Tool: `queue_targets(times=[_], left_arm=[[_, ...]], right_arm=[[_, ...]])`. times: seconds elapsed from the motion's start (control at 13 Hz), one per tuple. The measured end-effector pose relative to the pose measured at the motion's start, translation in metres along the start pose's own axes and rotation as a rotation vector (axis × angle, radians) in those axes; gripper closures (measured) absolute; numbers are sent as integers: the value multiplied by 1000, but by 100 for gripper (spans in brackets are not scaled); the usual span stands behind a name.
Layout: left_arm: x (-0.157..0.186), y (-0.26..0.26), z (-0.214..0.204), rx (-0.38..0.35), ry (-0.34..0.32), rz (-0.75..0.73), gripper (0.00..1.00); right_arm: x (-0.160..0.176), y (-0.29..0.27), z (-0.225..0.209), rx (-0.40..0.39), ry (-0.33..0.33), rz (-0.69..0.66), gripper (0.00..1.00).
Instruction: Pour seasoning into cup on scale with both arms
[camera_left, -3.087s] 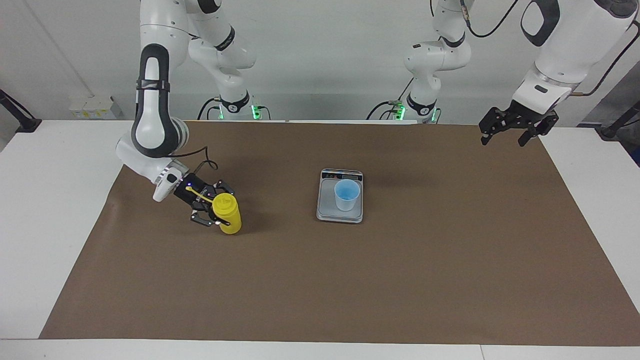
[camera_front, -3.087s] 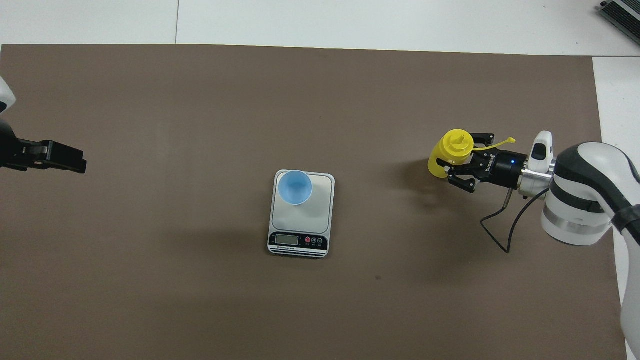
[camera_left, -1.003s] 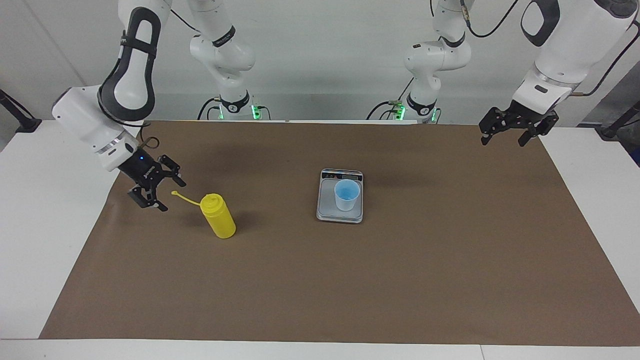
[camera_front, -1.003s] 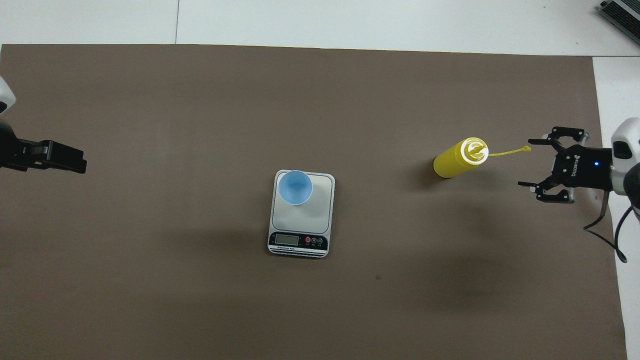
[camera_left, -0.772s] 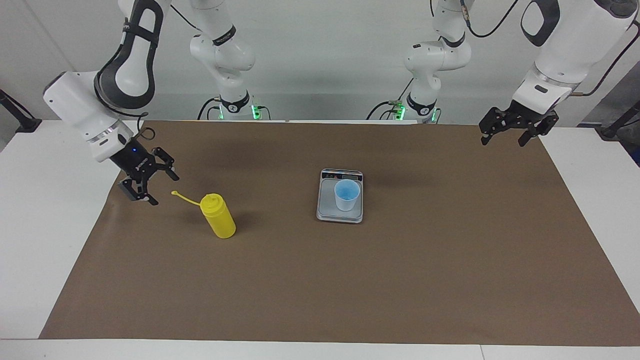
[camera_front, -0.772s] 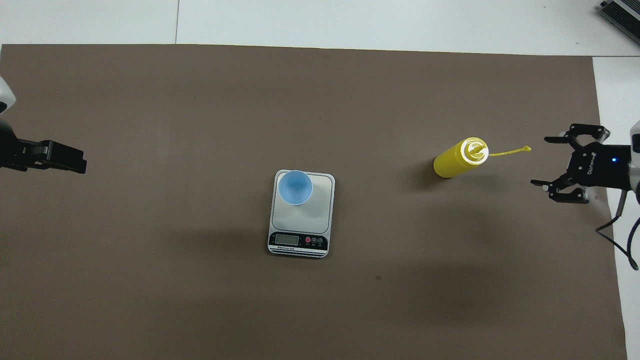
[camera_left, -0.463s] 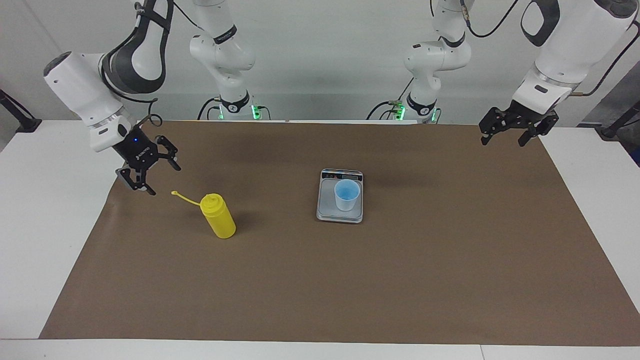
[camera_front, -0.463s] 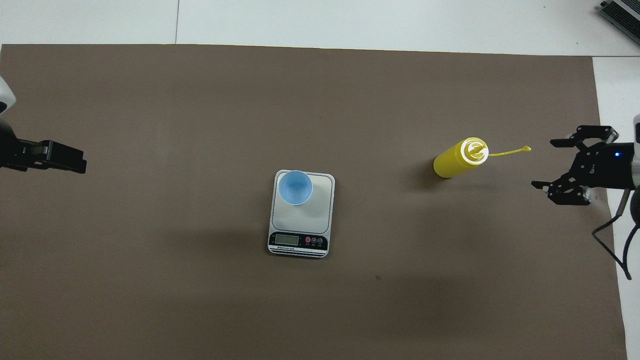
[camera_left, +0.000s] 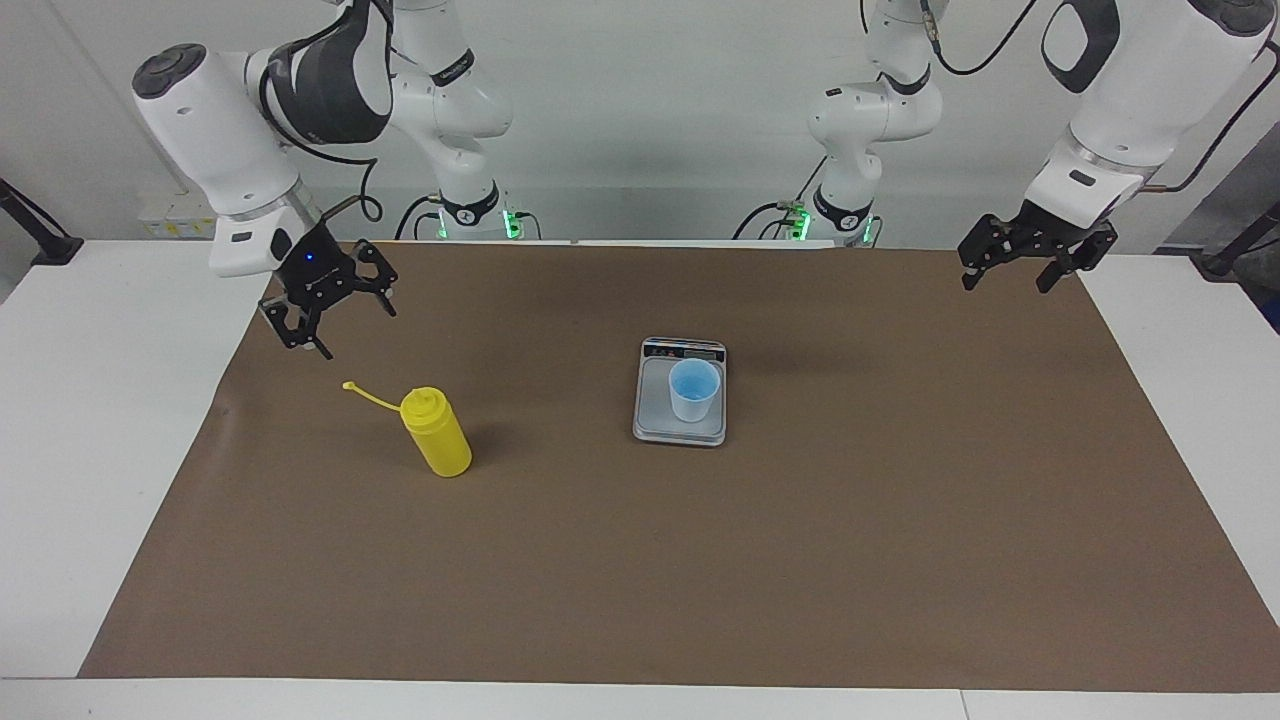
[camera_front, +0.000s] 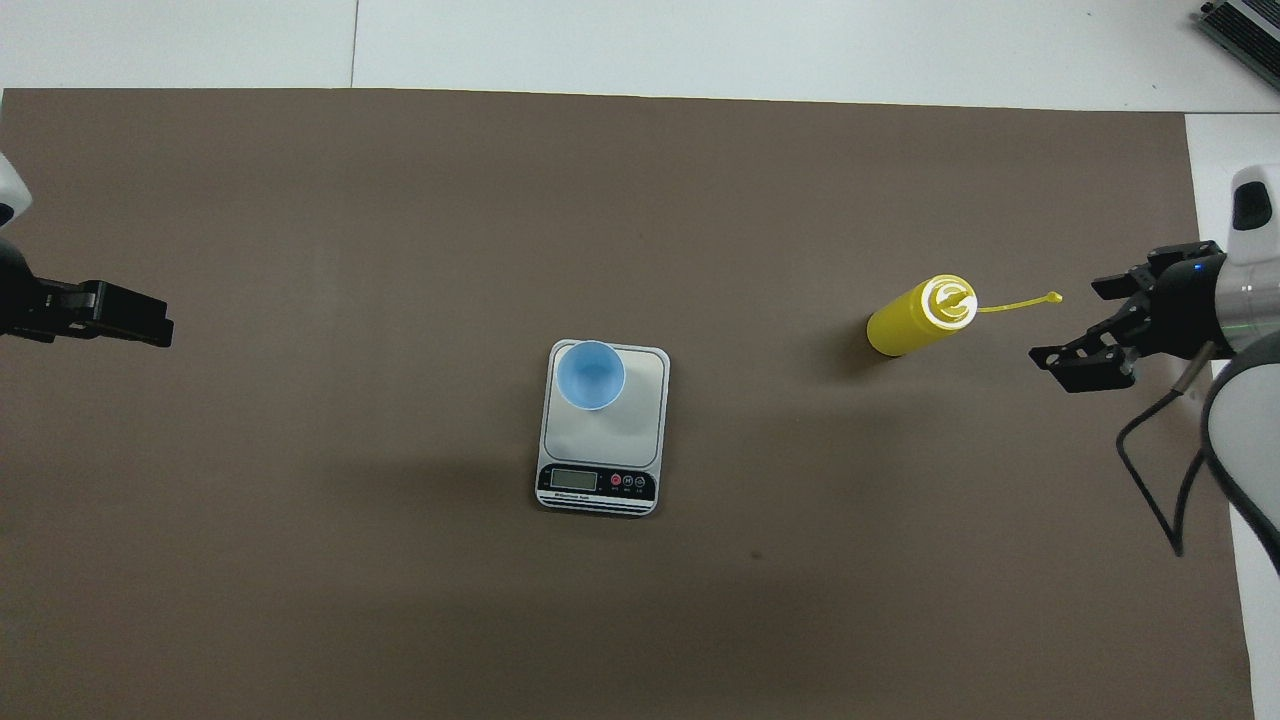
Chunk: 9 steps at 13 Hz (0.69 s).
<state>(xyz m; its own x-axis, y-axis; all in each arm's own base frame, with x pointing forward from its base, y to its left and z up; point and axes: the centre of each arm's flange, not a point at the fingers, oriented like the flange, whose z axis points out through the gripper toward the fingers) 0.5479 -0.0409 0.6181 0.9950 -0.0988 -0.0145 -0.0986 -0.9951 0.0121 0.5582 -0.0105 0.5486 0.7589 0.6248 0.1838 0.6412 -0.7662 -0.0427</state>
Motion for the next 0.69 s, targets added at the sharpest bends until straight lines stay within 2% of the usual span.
queue_targets(times=[0.23,0.39,0.69], left_arm=[[0,0,0,0,0,0,0],[0,0,0,0,0,0,0],[0,0,0,0,0,0,0]], right_arm=[[32,-36,-23,-56,-49,187,0],[49,-58,-35,-75,-48,309,0],[54,-65,-47,-64,-85,502,0]])
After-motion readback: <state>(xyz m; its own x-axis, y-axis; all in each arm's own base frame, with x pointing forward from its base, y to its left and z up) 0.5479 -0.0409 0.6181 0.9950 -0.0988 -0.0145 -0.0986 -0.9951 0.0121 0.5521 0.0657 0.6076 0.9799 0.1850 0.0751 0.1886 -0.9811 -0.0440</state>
